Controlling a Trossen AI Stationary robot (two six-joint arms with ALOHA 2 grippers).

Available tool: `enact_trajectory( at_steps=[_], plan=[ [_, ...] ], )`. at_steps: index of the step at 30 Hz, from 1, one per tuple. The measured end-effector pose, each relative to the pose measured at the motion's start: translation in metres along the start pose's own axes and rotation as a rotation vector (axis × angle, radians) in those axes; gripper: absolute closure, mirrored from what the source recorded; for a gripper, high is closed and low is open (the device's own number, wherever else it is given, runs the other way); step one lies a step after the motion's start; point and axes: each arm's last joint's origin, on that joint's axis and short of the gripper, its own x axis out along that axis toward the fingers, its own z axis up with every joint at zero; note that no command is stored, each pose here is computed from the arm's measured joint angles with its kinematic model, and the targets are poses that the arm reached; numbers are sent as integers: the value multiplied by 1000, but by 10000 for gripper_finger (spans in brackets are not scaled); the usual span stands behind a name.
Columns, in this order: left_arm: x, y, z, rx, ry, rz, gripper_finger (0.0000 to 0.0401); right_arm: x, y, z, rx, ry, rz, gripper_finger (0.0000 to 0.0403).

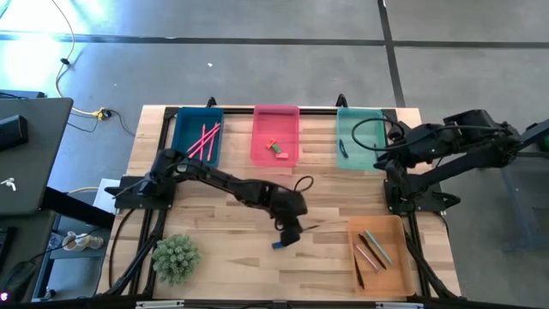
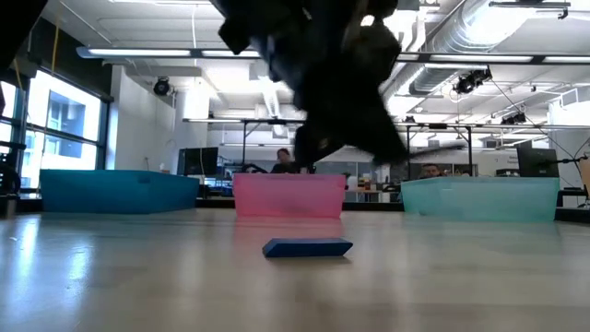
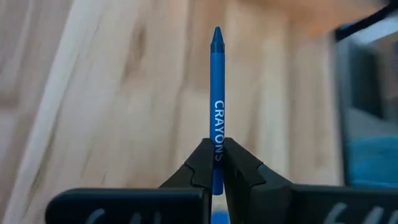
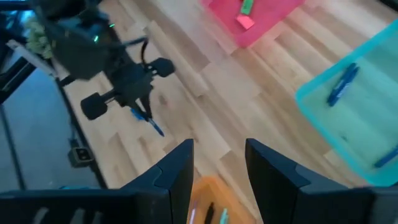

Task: Sort crayons/erasers/pens/pencils in bins
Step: Put the blue crayon into the green bin

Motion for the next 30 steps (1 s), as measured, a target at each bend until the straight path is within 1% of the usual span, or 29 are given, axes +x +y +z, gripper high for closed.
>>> enact_trajectory(
  at_steps=[6,9,13,16,22,26,30],
  plan=[
    [-8,-2,25,40,-159,-198,398,0,5,1,-41,32,88,265],
    [-15,-5,39,85,-255,-333,398,-1,10,4,-74,25,162,265],
    [-26,-9,56,168,-395,-484,398,-2,18,9,-124,-11,273,265],
    [-38,-11,67,192,-501,-582,398,-4,23,12,-177,-40,347,265],
    [-59,-4,86,169,-675,-681,398,-7,30,19,-253,-136,420,265],
    [-68,3,93,148,-731,-717,398,-6,35,23,-259,-167,444,265],
    [-74,9,97,143,-759,-738,398,-3,37,24,-263,-161,437,264]
  ],
)
